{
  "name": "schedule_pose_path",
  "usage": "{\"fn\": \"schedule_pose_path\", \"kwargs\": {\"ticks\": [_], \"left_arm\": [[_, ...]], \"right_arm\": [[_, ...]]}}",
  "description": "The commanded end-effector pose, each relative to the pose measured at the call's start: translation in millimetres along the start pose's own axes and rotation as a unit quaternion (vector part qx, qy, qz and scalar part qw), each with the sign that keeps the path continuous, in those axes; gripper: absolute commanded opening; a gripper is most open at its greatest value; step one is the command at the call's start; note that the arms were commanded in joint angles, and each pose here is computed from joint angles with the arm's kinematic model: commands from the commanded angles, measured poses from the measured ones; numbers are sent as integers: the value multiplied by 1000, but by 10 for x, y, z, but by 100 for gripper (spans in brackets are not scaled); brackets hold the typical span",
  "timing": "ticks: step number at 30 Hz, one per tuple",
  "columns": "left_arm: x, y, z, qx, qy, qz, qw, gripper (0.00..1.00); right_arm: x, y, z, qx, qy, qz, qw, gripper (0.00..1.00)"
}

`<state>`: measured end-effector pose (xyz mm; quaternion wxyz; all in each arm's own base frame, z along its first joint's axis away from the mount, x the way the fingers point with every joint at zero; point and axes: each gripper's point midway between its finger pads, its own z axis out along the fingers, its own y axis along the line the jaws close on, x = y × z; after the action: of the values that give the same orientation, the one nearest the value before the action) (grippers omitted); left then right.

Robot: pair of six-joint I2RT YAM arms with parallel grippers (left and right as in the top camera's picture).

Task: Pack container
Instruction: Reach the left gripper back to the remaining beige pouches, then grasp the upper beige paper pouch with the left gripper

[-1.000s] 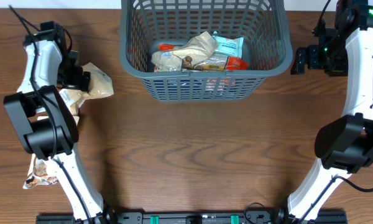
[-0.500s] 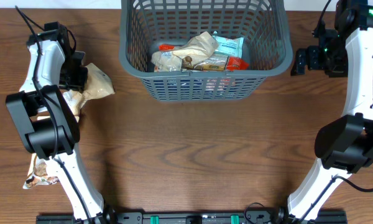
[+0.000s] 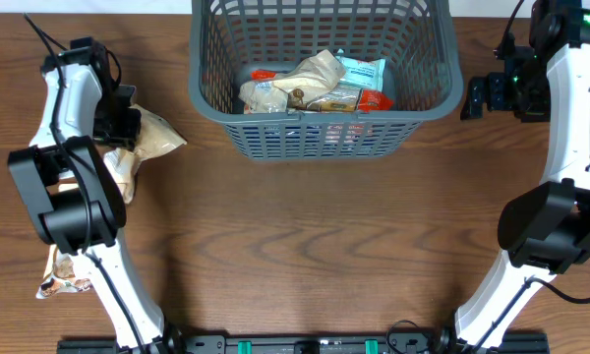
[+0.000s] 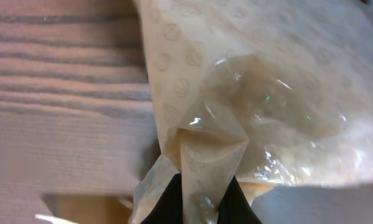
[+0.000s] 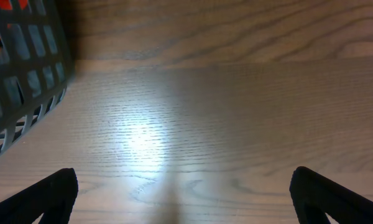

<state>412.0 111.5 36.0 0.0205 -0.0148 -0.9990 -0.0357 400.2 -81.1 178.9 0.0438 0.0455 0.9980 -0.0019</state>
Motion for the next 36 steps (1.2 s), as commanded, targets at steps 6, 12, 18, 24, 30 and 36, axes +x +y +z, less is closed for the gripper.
{"fn": "schedule_pose_path", "kwargs": {"ticks": [6, 12, 18, 24, 30, 36], "left_arm": [[-14, 44, -1357, -23, -166, -35, 985, 6], [109, 76, -2133, -48, -270, -41, 961, 6], [221, 33, -1964, -41, -231, -32, 972, 17], [382, -60, -1306, -21, -138, 0, 990, 66], [539, -160, -772, -8, -96, 26, 995, 79], [618, -210, -416, -6, -85, 41, 995, 87]], "right_arm": [[0, 23, -54, 4, -8, 1, 1000, 99], [-3, 23, -54, 4, -8, 1, 1000, 99], [0, 24, -54, 4, -8, 1, 1000, 99], [1, 24, -54, 4, -7, 1, 1000, 99], [1, 24, -54, 4, -7, 1, 1000, 99], [2, 24, -54, 4, -7, 1, 1000, 99]]}}
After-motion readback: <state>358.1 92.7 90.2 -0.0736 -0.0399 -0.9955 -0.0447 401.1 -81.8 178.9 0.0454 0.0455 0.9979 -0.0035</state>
